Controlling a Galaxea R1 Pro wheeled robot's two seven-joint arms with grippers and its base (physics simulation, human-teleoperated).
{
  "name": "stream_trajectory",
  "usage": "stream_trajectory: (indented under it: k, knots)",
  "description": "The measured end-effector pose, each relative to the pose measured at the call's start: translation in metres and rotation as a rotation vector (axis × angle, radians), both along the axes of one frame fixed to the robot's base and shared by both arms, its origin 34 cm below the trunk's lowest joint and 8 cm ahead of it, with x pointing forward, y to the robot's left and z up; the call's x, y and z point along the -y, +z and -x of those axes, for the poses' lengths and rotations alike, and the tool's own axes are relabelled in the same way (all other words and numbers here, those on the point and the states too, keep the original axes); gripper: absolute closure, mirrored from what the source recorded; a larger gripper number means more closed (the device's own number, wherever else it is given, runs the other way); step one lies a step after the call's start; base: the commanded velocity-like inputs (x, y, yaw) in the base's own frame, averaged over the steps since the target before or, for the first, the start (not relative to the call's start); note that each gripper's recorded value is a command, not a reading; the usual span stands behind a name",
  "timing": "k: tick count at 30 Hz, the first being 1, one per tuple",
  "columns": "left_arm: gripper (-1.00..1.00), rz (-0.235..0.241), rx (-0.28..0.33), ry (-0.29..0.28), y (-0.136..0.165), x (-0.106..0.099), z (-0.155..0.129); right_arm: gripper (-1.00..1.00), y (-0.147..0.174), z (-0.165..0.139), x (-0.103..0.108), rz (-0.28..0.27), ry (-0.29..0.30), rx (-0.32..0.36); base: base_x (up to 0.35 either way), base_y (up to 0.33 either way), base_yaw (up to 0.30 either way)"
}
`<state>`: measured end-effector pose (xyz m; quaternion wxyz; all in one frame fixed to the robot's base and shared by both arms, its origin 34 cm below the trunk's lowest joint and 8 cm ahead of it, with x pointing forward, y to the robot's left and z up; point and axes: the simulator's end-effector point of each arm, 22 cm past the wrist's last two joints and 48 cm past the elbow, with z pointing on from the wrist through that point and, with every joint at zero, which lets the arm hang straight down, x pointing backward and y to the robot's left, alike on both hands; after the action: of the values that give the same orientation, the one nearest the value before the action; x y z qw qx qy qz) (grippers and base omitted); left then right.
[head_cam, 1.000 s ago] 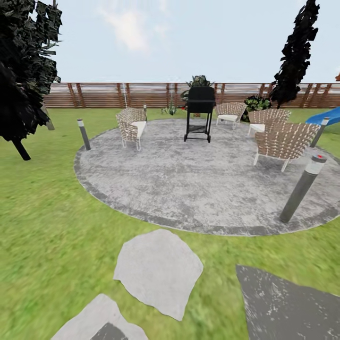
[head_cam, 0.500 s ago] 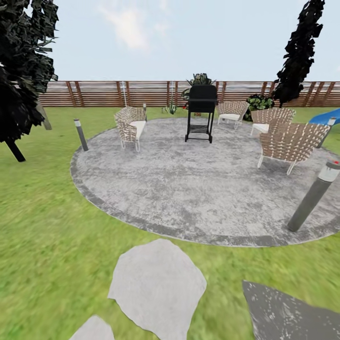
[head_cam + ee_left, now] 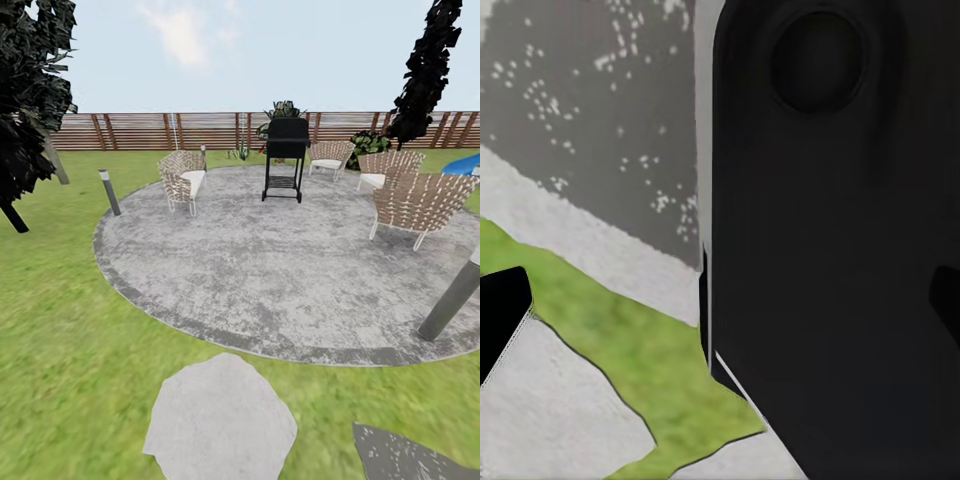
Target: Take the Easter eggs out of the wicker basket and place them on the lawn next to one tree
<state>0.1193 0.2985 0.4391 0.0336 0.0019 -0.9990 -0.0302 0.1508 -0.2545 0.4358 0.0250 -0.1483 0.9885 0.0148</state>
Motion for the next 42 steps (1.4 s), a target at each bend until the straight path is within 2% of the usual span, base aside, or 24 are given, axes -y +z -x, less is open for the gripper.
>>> stream_trajectory:
  k: [17, 27, 42]
  knots:
    - [-1.00, 0.000, 0.000, 0.000, 0.0000, 0.0000, -0.0001, -1.00, 0.0000, 0.0008, -0.0026, -0.004, 0.004, -0.001, 0.339, 0.000, 0.000]
    - [-1.00, 0.000, -0.005, 0.000, 0.0001, 0.0000, 0.0018, -1.00, 0.0000, 0.0024, -0.0020, -0.002, 0.000, -0.005, 0.339, 0.000, 0.158]
    - [-1.00, 0.000, -0.005, 0.000, 0.0001, -0.0001, 0.0019, -1.00, -0.0001, 0.0019, -0.0009, 0.000, -0.004, -0.005, 0.339, 0.000, 0.002]
